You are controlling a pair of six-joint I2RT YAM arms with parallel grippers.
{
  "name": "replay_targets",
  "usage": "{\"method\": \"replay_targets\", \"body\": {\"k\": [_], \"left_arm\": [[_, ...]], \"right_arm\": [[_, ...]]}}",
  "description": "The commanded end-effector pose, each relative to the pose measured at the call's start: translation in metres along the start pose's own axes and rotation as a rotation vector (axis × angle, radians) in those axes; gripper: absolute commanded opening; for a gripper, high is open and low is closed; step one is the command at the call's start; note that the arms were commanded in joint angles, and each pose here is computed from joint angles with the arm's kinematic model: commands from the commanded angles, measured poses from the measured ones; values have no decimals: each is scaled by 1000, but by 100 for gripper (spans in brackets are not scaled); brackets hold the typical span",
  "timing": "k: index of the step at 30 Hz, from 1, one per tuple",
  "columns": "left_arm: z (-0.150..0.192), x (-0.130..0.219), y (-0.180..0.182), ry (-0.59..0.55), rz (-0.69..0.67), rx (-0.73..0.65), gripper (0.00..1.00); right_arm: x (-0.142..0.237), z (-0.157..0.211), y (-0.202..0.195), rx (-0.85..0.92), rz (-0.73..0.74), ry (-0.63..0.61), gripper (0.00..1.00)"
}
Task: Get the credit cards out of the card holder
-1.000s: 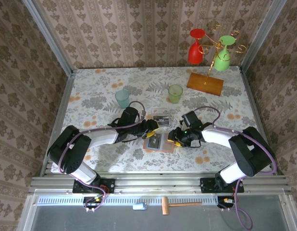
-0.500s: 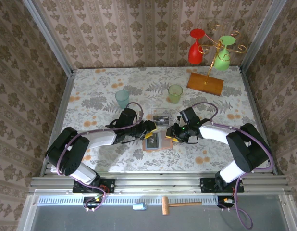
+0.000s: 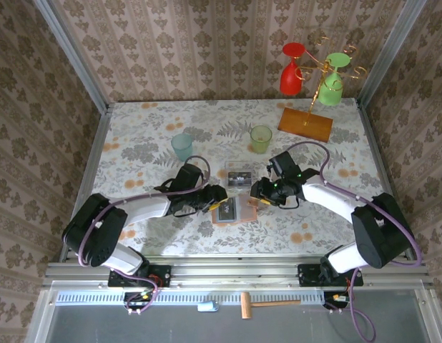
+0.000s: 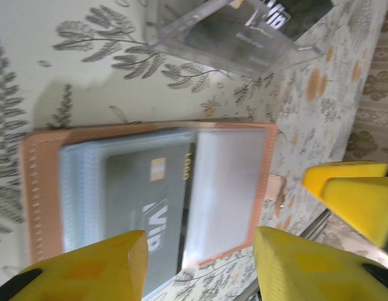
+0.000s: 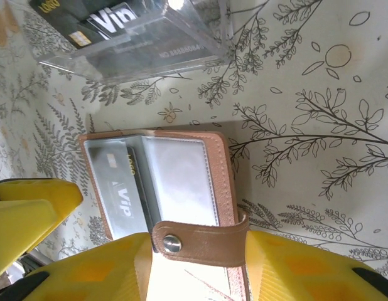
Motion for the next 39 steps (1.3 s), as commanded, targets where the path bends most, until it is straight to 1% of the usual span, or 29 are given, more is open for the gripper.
{"method": "replay_targets", "body": {"k": [1,4,11,17,22,28,32,39], "left_arm": [[-2,8,10,-23,-68,-33,46],[-1,6,11,-19,-65,-29,42],[-3,-1,4,-8,-28,-22,27],[0,-12,0,13,-1,-19,22],[4,-18,1,28,-21,-27,20],[8,-20,9,37,-47,-19,17],[8,-21,14,37,-63,-16,17],[10,-20,19,38,-88,-14,17]], "right_arm": [[13,-3,9,24,6,-14,43],[14,-3,22,30,-42,-3,42],[6,2,53,71,-119,48,36],[-15,12,72,94,-152,122,34],[-30,16,79,101,-161,157,33],[-43,19,75,101,-142,180,31],[-50,19,72,101,-131,192,29],[-62,23,70,89,-148,226,27]]}}
Point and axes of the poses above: each hand's point on the last joint's axis, 136 mm out from that joint toward the fingers, its own x axis back along the fingers, its own y axis along the line the jaws close on, z = x × y, the point moved 2 cm from there along x, back along the fingers, and after that the axes turned 4 degrees about x, right-handed, at the moved point
